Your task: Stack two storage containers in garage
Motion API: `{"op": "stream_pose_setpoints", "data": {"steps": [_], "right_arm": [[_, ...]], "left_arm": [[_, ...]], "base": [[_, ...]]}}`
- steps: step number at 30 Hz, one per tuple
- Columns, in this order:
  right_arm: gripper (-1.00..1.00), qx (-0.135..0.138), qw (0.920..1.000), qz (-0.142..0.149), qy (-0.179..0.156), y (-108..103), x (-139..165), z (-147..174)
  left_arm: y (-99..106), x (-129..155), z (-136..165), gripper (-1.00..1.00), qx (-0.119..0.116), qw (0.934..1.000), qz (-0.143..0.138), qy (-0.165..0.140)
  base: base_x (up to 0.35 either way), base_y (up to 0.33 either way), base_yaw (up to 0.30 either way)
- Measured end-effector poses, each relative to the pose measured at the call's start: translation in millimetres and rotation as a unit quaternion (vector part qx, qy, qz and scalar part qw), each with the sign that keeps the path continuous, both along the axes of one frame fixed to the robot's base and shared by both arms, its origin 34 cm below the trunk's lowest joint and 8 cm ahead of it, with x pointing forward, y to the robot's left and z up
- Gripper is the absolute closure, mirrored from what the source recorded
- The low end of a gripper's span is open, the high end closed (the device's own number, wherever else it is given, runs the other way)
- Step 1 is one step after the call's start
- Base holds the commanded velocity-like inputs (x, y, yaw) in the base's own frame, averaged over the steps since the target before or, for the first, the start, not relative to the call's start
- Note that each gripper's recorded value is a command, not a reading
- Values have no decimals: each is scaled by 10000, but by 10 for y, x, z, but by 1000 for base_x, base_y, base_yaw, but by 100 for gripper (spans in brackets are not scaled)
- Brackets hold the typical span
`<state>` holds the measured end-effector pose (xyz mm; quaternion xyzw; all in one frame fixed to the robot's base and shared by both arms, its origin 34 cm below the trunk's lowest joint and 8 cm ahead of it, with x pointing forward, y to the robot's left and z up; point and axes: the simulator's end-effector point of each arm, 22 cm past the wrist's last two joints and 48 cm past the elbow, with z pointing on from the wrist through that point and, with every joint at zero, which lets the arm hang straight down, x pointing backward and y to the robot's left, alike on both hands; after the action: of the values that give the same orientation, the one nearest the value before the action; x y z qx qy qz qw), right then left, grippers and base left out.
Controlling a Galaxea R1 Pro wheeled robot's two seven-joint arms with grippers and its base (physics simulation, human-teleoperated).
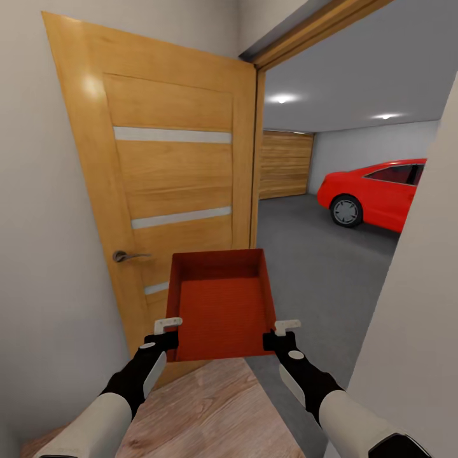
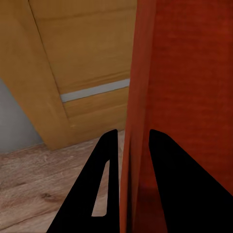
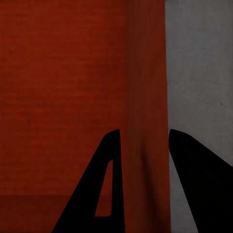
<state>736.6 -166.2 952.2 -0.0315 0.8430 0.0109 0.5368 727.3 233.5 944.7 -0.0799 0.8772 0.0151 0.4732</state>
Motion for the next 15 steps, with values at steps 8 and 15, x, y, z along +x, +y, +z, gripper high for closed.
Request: {"op": "stream_pose_setpoints", "data": {"steps": [8,15], "right_arm": [[100,-5,10000,2,-5,0,5,10],[100,-5,10000,2,-4,0,4,9]], "left_arm": [[0,3,4,100,-4,10000,2,-6],[0,3,5,100,-4,10000,2,-6]], "base": [[1,1,-200],[0,0,-261]]}}
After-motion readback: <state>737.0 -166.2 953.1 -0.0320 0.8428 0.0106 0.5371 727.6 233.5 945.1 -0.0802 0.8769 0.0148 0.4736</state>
